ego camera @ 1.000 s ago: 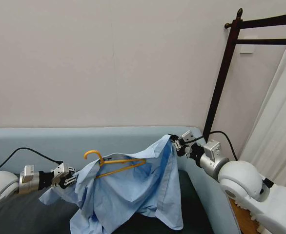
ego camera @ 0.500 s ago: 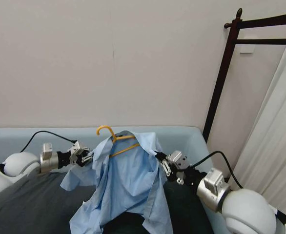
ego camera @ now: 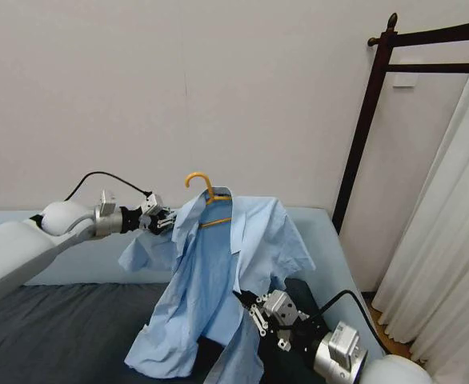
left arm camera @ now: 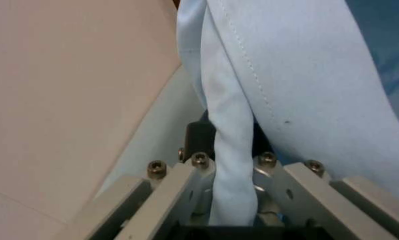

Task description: Pick up the clothes from the sofa and hang them on the clothes hanger.

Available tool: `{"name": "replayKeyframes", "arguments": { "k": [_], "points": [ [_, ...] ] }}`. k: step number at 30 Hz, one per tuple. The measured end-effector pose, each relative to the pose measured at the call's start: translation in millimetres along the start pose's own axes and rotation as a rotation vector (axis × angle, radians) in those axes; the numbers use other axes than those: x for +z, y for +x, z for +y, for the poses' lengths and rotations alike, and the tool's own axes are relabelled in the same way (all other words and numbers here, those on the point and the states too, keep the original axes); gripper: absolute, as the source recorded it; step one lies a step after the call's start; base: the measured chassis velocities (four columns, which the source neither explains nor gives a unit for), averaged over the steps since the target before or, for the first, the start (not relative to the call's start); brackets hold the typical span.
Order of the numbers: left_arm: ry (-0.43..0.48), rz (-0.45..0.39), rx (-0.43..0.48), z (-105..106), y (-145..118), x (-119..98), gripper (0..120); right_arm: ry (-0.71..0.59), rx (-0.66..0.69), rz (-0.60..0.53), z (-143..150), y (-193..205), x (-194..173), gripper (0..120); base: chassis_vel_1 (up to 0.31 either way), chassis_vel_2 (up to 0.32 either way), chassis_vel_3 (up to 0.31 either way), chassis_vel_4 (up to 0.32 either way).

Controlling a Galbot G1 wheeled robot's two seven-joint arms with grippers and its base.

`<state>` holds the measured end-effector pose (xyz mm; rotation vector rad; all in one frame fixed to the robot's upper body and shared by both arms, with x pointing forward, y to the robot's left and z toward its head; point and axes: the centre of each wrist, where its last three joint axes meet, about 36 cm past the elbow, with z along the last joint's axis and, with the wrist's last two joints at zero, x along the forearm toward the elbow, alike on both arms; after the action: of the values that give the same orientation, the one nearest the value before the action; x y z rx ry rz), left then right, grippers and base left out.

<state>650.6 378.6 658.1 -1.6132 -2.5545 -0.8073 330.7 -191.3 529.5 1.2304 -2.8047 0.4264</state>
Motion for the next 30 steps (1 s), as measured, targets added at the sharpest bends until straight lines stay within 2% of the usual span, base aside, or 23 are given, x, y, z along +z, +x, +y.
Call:
{"name": "replayKeyframes", "arguments": {
  "k": [3, 4, 9, 15, 20, 22, 25, 26, 28, 30],
  "points": [
    [-0.025, 0.000, 0.038, 17, -4, -18, 1, -0.019, 0.015, 0.005, -3, -9, 9, 0, 0.000, 0.000, 0.000, 0.000],
    [-0.025, 0.000, 0.038, 17, -4, -18, 1, -0.019, 0.015, 0.005, -3, -9, 9, 0, 0.000, 0.000, 0.000, 0.000],
    [-0.043, -0.006, 0.114, 35, -11, -46, 1, -0.012, 0.035, 0.007, -18, -28, 11, 0, 0.000, 0.000, 0.000, 0.000],
    [-0.074, 0.000, 0.132, 50, -14, -65, 1, 0.015, 0.090, 0.025, -31, -37, 13, 2, 0.000, 0.000, 0.000, 0.000],
    [-0.093, 0.025, 0.126, 58, -21, -71, 1, 0.057, 0.121, 0.029, -27, -27, 8, 25, 0.000, 0.000, 0.000, 0.000],
    [-0.096, 0.027, 0.128, 58, -23, -72, 1, 0.061, 0.134, 0.023, -25, -25, 6, 26, 0.000, 0.000, 0.000, 0.000],
    [-0.097, 0.032, 0.128, 55, -30, -70, 1, 0.059, 0.170, 0.004, -24, -19, -5, 41, 0.000, 0.000, 0.000, 0.000],
    [-0.097, 0.032, 0.128, 55, -30, -70, 1, 0.059, 0.170, 0.004, -24, -19, -5, 41, 0.000, 0.000, 0.000, 0.000],
    [-0.096, 0.032, 0.129, 53, -33, -68, 1, 0.059, 0.173, -0.013, -26, -9, -16, 52, 0.000, 0.000, 0.000, 0.000],
    [-0.096, 0.030, 0.126, 53, -35, -68, 1, 0.062, 0.163, -0.025, -27, -1, -23, 54, 0.000, 0.000, 0.000, 0.000]
  ]
}}
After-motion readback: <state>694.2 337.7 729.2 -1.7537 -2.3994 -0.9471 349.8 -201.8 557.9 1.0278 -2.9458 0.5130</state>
